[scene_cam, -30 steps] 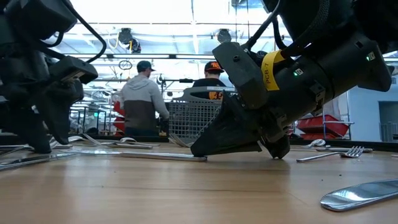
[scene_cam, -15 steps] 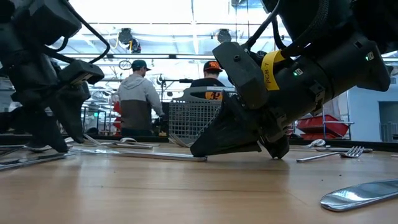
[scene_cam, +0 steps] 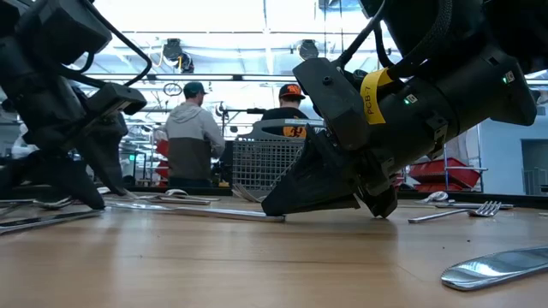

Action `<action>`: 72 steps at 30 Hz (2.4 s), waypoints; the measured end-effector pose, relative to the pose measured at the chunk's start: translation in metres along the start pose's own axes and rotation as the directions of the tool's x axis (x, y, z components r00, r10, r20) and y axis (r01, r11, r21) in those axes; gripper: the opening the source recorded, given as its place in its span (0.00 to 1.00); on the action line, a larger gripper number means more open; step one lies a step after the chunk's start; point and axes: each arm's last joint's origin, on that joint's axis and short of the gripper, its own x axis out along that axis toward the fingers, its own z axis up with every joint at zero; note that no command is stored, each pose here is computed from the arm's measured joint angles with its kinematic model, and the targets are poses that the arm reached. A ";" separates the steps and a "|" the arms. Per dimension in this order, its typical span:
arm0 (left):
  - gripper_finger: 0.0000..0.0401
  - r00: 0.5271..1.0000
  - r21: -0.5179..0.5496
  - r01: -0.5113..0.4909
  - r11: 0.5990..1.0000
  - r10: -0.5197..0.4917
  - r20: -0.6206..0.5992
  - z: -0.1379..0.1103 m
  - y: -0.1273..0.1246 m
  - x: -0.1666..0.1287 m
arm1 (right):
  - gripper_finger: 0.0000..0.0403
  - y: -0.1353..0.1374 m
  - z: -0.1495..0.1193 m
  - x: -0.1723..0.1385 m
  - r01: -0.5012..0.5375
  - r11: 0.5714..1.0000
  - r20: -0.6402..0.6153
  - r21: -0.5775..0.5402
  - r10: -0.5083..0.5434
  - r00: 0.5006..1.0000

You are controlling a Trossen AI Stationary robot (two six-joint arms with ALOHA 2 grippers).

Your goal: Sort silverware

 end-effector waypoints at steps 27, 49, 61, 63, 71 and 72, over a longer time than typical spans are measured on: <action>0.15 0.993 0.026 0.090 0.996 -0.091 0.073 0.001 0.005 0.008 | 0.00 0.000 0.000 0.000 -0.006 1.000 -0.006 -0.020 0.006 1.000; 0.00 0.988 0.069 0.137 0.988 -0.141 0.057 0.001 -0.003 0.003 | 0.00 0.001 -0.001 0.000 -0.026 0.999 -0.022 -0.024 0.025 0.999; 0.00 0.983 0.053 0.181 0.982 -0.183 0.028 0.000 -0.008 0.001 | 0.00 0.010 0.012 -0.006 -0.092 0.984 0.038 -0.155 0.099 0.994; 0.00 0.981 0.052 0.189 0.981 -0.191 0.028 0.000 -0.009 0.000 | 0.01 0.010 0.013 -0.005 -0.087 0.984 0.046 -0.154 0.095 0.994; 0.00 0.979 0.056 0.200 0.978 -0.202 0.037 0.001 -0.010 0.000 | 0.19 0.015 0.020 -0.006 -0.126 0.979 0.095 -0.158 0.142 0.985; 0.00 0.979 0.056 0.199 0.978 -0.202 0.039 0.001 -0.010 0.000 | 0.22 0.016 0.022 -0.008 -0.133 0.977 0.105 -0.164 0.152 0.983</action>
